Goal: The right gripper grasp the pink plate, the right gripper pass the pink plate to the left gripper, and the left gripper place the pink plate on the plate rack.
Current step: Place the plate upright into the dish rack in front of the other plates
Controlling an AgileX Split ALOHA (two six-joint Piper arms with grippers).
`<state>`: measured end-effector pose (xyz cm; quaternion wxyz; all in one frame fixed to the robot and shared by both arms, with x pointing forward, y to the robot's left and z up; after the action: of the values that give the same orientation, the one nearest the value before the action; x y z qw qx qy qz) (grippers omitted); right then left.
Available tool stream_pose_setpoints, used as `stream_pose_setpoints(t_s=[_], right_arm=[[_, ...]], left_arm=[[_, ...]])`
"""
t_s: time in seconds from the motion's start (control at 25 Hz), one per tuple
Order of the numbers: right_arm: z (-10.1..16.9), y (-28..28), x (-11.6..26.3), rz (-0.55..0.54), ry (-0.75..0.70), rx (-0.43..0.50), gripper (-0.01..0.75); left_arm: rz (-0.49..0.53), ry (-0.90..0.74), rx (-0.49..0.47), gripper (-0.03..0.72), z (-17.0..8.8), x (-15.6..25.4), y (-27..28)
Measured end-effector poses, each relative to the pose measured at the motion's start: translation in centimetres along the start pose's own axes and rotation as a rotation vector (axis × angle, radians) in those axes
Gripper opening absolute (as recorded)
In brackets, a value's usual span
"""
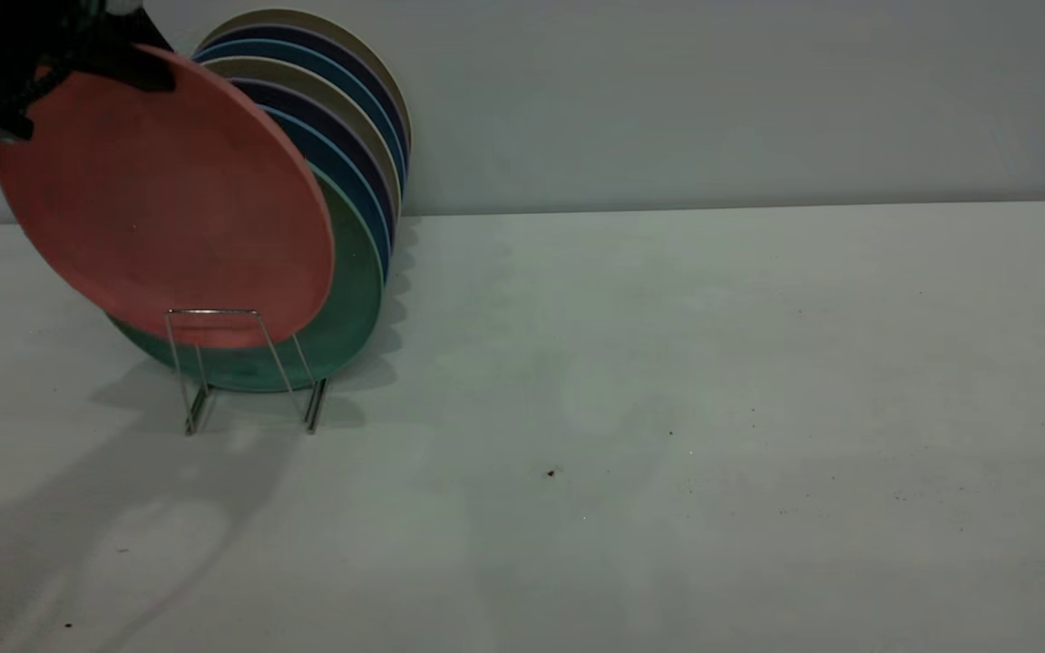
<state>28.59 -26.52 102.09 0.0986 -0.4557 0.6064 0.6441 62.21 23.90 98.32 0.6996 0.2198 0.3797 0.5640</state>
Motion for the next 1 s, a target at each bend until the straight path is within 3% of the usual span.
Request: stream_pose_setpoints(t_s=[0.32,0.44,0.72,1.0], right_arm=[[0.0,0.0,0.0,0.001,-0.001,0.001,0.224],[0.0,0.0,0.0,0.001,-0.001,0.001,0.226],[0.0,0.0,0.0,0.001,-0.001,0.001,0.228],[0.0,0.0,0.0,0.001,-0.001,0.001,0.229]], left_arm=[[0.016,0.110,0.052,0.070,-1.1,0.7,-2.1],[0.021,0.152,0.071,0.122,-1.5,0.9,-2.7],[0.025,0.202,0.081,0.334,-1.7,1.0,-3.0],[0.008,0.307,0.033,0.389,-0.6,0.3,-1.0]])
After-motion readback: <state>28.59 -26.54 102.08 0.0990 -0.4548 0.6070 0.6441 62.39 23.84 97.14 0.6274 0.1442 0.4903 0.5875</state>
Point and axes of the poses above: a point on each arm's last joint axis where the gripper is mounted, y pointing back along that axis away from the gripper, z along the wrist's bending axis when the last joint is at zero, x = y × z, the point moved 3 cm from there along -y, pointing out along that axis toward the gripper, and after that the axes turned 13 degrees about y, right-handed, at the moved point
